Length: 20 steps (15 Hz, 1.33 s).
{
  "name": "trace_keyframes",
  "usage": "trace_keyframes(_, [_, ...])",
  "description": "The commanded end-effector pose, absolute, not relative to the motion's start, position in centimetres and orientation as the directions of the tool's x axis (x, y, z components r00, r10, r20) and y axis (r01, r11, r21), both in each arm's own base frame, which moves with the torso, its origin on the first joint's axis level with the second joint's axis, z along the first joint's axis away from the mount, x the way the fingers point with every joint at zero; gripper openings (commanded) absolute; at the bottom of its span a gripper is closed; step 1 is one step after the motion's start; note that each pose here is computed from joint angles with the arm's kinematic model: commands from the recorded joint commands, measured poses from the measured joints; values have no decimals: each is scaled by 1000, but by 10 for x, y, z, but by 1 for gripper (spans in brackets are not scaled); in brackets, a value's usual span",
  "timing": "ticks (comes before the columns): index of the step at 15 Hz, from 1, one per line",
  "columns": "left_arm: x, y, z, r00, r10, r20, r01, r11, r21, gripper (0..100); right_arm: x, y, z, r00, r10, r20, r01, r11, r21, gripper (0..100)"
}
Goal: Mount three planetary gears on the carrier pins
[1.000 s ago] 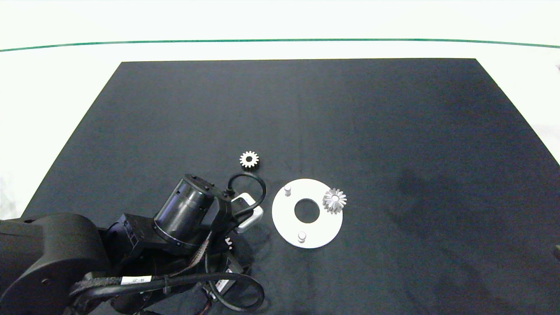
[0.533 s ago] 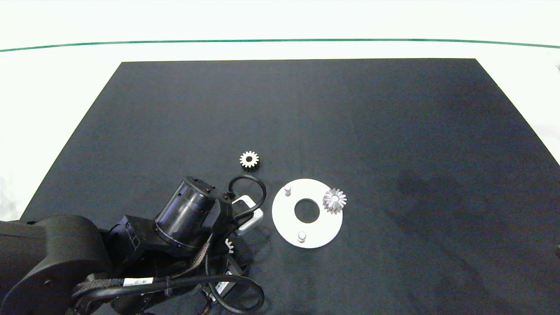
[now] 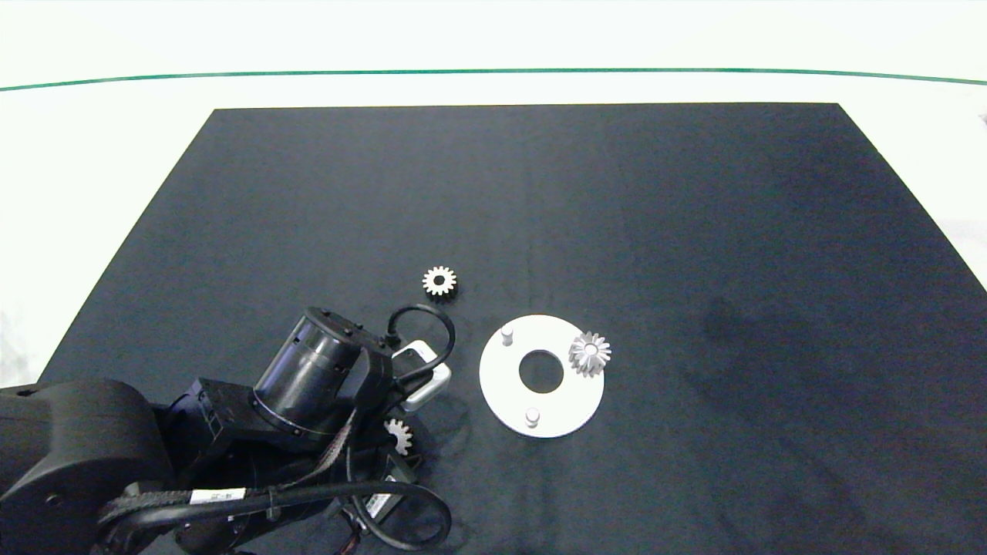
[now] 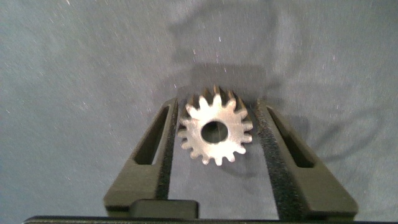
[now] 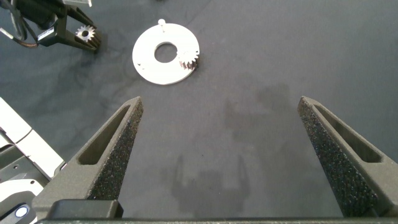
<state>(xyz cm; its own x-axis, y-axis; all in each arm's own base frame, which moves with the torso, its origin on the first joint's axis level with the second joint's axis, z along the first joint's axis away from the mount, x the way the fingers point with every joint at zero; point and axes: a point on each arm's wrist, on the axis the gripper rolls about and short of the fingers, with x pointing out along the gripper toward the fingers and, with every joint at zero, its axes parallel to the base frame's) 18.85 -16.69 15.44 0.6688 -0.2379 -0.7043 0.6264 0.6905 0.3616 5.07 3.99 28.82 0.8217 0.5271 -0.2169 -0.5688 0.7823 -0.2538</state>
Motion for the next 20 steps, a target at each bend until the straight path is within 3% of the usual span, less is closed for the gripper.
trace_keyframes(1, [186,-165,153,667,-234,-708,627,689,363,41,50,40,288,822,527,-217,-569,782,-256,100])
trace_keyframes(9, [186,-164,153,666,-233,-709,627,690,363,24,50,39,288,823,526,-215,-567,783,-256,100])
trace_keyframes(12, [187,-172,168,689,-271,-672,619,703,351,19,50,39,288,823,526,-214,-567,783,-256,100])
trace_keyframes(20, [180,-227,193,646,-381,-662,713,610,345,19,46,35,290,826,529,-195,-563,777,-280,100])
